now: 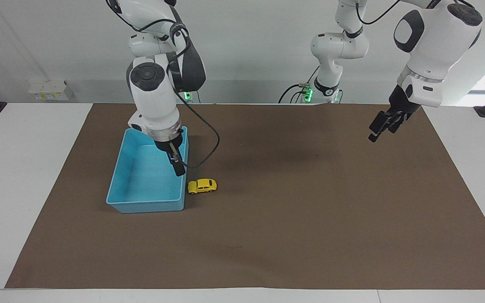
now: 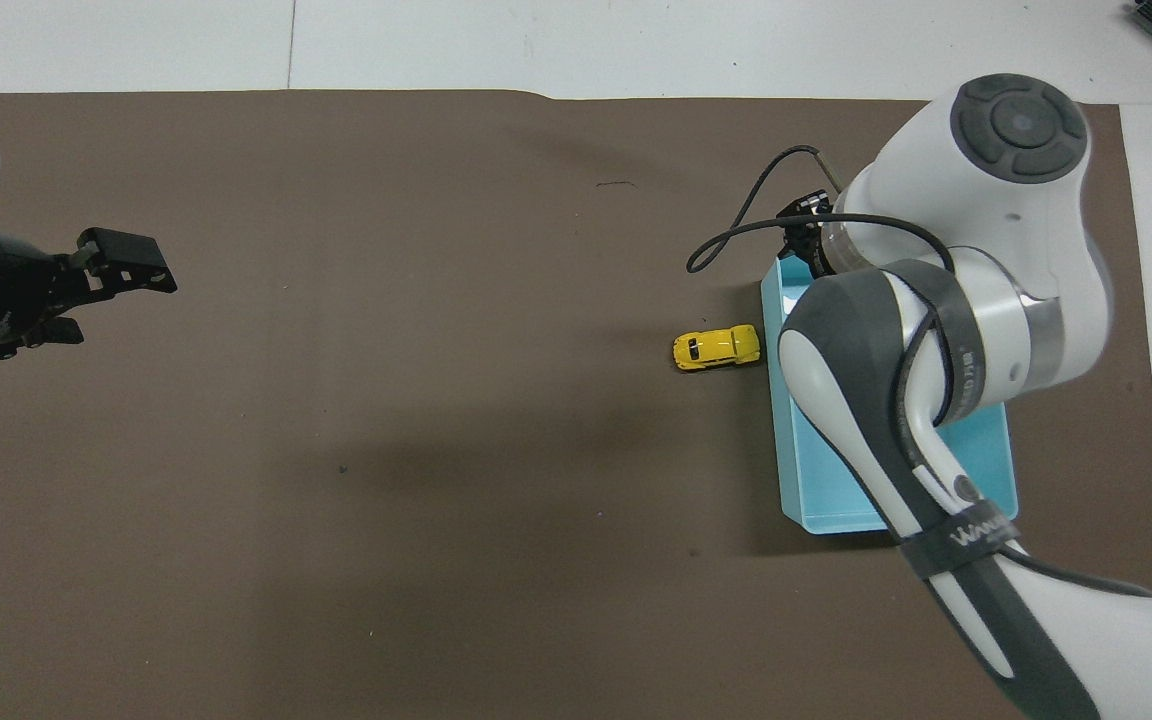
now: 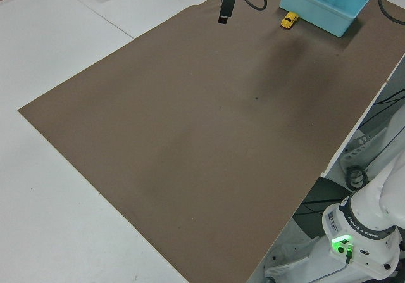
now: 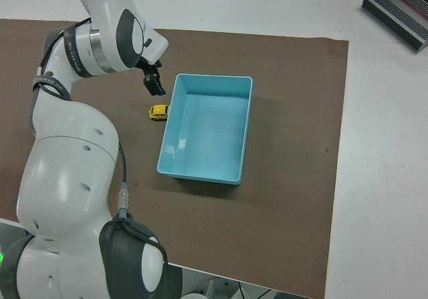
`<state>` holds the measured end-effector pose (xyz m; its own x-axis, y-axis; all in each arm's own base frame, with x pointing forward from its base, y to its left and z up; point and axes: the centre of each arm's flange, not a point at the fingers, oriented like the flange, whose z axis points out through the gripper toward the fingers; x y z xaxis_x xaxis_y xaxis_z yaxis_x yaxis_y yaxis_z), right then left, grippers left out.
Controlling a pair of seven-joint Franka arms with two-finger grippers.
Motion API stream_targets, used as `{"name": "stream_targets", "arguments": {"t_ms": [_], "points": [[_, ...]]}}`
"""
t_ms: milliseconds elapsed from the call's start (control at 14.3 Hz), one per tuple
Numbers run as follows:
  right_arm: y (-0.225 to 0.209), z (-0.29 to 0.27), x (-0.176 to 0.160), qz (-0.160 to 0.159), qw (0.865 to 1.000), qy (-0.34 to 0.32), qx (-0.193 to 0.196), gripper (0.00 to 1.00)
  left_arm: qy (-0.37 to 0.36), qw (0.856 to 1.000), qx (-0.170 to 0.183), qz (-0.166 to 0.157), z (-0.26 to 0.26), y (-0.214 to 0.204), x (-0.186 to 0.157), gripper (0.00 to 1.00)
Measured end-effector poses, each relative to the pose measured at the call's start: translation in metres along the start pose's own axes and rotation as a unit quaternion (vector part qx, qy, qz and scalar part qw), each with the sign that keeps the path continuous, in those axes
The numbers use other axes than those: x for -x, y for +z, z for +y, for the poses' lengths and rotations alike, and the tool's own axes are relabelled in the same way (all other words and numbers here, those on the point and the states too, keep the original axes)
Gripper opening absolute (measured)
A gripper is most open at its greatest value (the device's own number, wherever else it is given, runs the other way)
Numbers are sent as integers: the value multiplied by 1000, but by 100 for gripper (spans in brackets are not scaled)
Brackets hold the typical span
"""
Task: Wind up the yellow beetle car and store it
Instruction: 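Reach the right gripper to the car while the left gripper withdraws, then grasp the yellow car with the right gripper and lift it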
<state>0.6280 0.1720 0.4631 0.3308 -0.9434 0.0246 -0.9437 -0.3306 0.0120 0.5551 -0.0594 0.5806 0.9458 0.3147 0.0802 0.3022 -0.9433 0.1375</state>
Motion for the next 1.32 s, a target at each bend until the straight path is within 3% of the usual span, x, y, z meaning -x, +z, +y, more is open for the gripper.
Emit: {"name": "stream_targets", "arguments": {"t_ms": [348, 558, 767, 1185, 1324], "points": [[43, -8, 34, 0, 998, 61, -3, 100, 148, 986, -70, -21, -12, -11, 4, 100], [75, -3, 56, 3, 997, 73, -7, 100, 169, 983, -70, -16, -8, -21, 4, 100], [118, 6, 76, 39, 996, 85, -6, 100, 174, 982, -70, -17, -4, -20, 6, 100], [162, 19, 78, 60, 992, 109, -11, 100, 167, 984, -59, 7, -11, -56, 14, 100], [165, 21, 78, 61, 992, 109, -9, 100, 168, 984, -58, -3, -10, -55, 17, 100]]}}
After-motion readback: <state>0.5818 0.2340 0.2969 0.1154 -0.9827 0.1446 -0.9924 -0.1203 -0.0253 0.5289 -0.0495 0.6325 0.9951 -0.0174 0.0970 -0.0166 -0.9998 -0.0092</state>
